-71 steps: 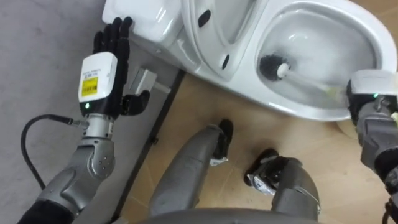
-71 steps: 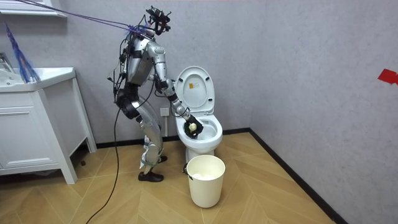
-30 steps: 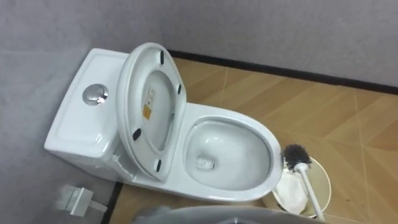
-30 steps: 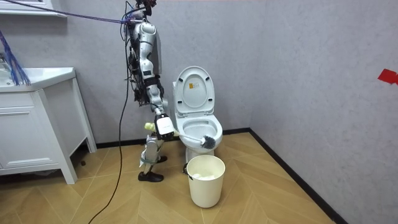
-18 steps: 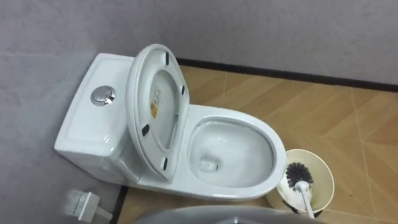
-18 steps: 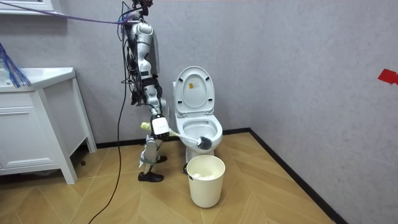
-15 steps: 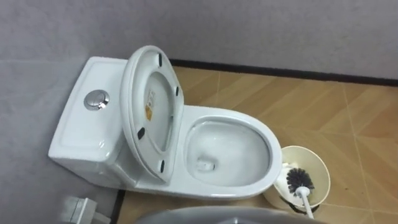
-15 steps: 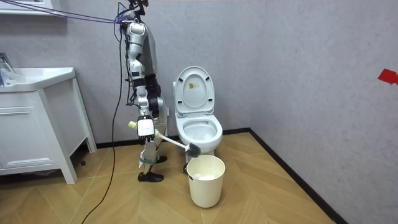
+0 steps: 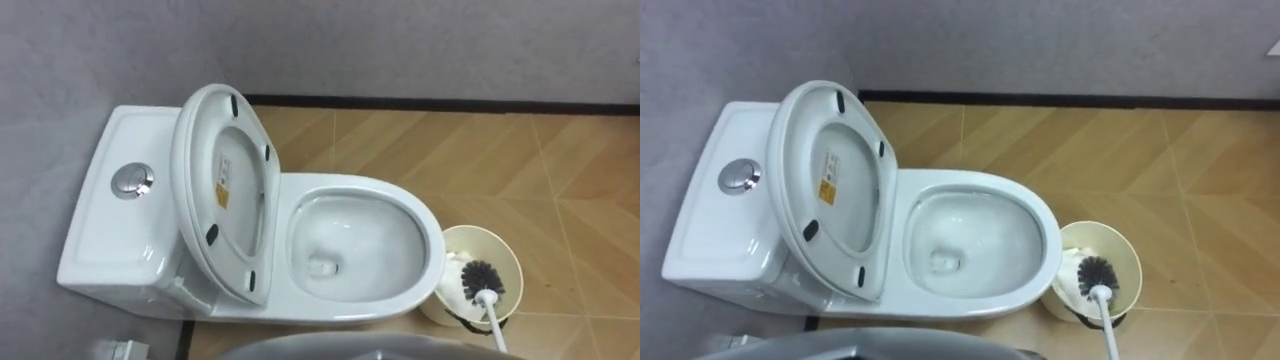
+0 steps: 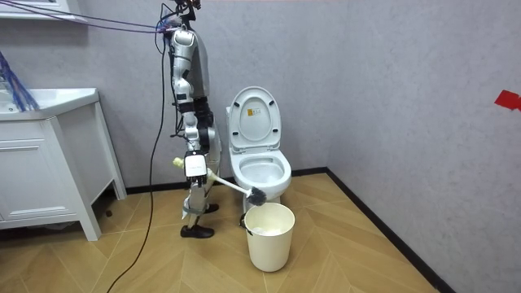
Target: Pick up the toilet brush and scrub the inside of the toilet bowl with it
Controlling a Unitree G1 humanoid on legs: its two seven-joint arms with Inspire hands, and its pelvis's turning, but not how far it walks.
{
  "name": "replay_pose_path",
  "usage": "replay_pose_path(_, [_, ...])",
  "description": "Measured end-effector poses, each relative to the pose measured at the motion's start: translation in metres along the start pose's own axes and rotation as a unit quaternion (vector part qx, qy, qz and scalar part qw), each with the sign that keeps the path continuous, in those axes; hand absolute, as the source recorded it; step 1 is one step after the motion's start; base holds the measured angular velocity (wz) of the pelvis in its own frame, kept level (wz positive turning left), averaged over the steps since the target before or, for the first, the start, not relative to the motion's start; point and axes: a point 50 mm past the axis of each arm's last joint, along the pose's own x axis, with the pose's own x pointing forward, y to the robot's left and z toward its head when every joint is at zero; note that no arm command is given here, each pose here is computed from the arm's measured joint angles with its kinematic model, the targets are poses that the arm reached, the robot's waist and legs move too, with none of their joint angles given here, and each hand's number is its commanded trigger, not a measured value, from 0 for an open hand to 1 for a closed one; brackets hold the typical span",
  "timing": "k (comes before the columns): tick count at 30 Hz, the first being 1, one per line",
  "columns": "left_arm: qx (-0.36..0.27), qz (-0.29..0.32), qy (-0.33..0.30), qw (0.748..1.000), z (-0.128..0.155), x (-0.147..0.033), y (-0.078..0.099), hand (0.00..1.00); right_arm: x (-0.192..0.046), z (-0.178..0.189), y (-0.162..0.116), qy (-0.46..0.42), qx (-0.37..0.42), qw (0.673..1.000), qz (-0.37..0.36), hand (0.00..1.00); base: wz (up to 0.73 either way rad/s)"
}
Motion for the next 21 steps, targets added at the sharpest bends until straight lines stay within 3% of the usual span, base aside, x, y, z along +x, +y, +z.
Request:
replay_pose_path(2, [0.046, 0.0, -0.013, 0.999, 0.006, 0.0, -0.003, 0.0, 0.0, 0.0, 0.002, 0.003, 0.001, 1.0, 0.003, 0.0, 0.0])
replay_pose_path(7, [0.087, 0.004, -0.03, 0.996, 0.014, 0.0, -0.007, 0.0, 0.0, 0.002, 0.003, 0.006, 0.005, 1.0, 0.008, 0.0, -0.03])
replay_pose_path(12, [0.104, 0.006, -0.038, 0.994, 0.017, 0.0, -0.007, 0.0, 0.0, 0.002, 0.003, 0.01, 0.018, 1.0, 0.008, 0.0, -0.08])
replay_pose_path(21, [0.149, -0.001, -0.028, 0.988, 0.01, -0.001, -0.008, 0.0, -0.001, 0.012, 0.006, 0.02, 0.109, 0.994, 0.023, 0.0, -0.07])
